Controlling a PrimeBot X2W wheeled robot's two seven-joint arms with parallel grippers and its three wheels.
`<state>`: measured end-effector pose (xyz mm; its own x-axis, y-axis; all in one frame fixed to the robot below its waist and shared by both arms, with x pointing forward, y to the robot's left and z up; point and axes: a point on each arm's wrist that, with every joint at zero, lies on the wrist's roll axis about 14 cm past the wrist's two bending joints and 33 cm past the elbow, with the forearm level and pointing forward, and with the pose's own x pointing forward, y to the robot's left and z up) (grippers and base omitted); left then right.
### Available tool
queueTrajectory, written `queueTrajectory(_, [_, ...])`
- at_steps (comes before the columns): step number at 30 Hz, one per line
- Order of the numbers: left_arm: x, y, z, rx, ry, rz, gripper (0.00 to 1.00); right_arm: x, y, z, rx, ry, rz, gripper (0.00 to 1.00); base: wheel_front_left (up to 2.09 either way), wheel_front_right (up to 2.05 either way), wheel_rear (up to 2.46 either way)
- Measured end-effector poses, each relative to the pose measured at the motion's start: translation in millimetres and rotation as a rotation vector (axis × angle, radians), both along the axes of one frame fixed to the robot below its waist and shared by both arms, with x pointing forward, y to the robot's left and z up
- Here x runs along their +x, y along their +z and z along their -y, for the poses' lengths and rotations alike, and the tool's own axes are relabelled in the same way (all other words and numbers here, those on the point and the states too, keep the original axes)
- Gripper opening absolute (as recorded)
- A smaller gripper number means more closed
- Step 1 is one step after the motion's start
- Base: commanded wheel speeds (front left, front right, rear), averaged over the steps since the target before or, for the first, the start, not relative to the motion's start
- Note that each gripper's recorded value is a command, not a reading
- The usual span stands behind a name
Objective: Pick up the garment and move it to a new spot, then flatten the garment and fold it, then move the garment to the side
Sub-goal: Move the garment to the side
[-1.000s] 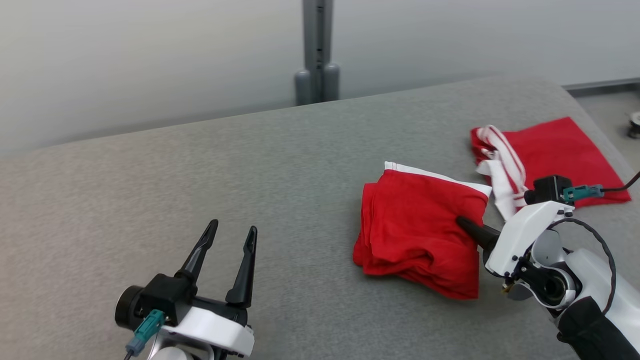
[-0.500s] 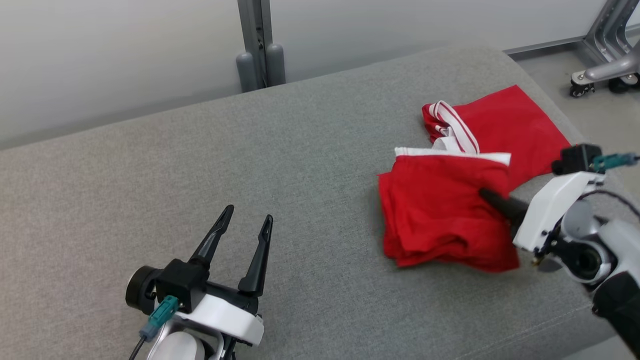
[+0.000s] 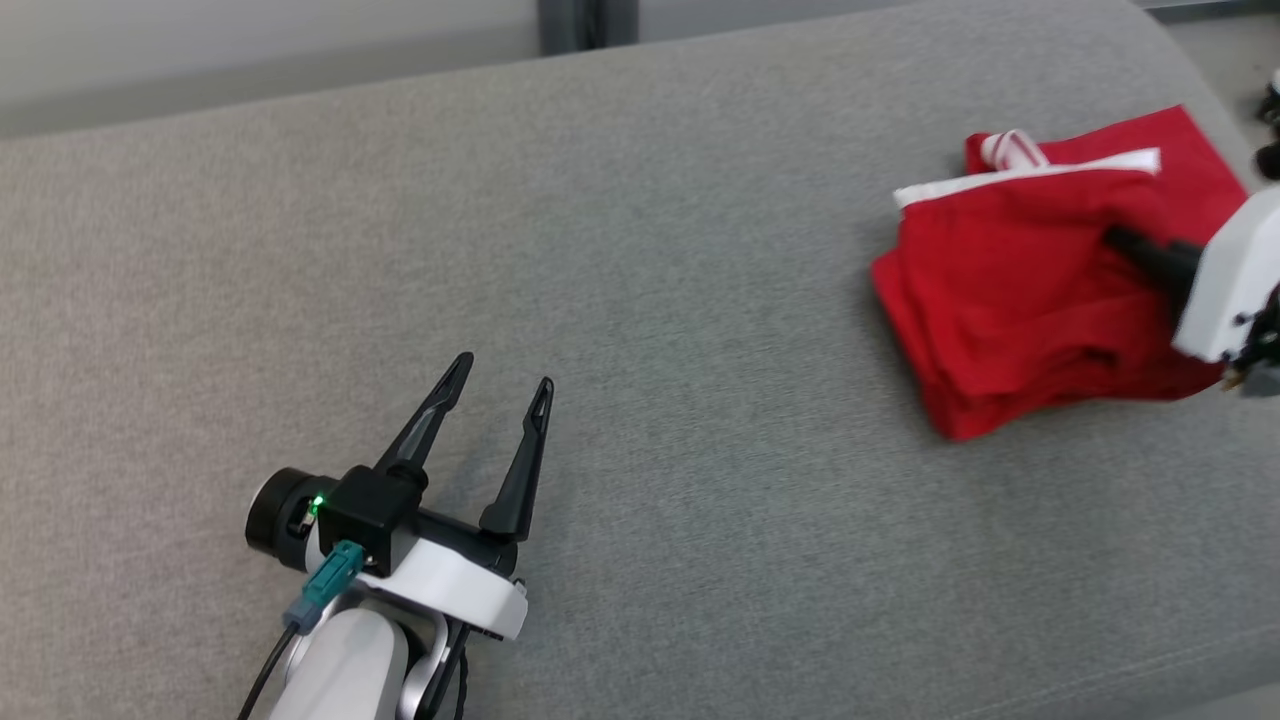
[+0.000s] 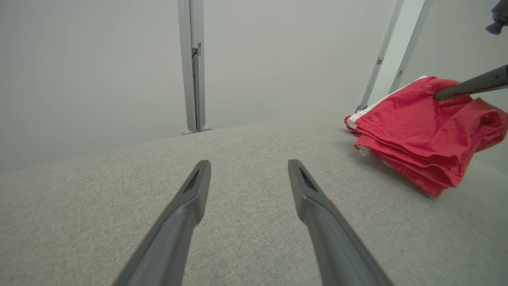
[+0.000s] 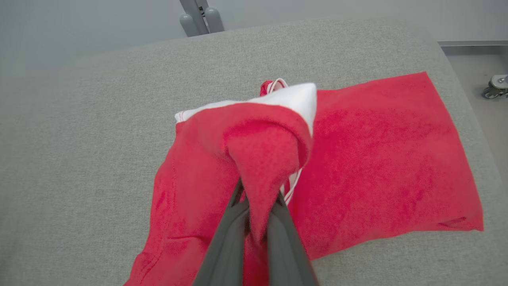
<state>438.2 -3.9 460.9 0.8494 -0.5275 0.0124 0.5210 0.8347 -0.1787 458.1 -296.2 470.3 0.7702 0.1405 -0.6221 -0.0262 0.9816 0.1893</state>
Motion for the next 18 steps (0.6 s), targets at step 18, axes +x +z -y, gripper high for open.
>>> queueTrajectory(18, [14.8, -43.6, -37.4, 0.034, 0.099, -0.092, 1.00, 72.2, -32.1, 49.4, -0.389, 0.053, -0.131, 0.14, 0.00, 0.00, 0.00])
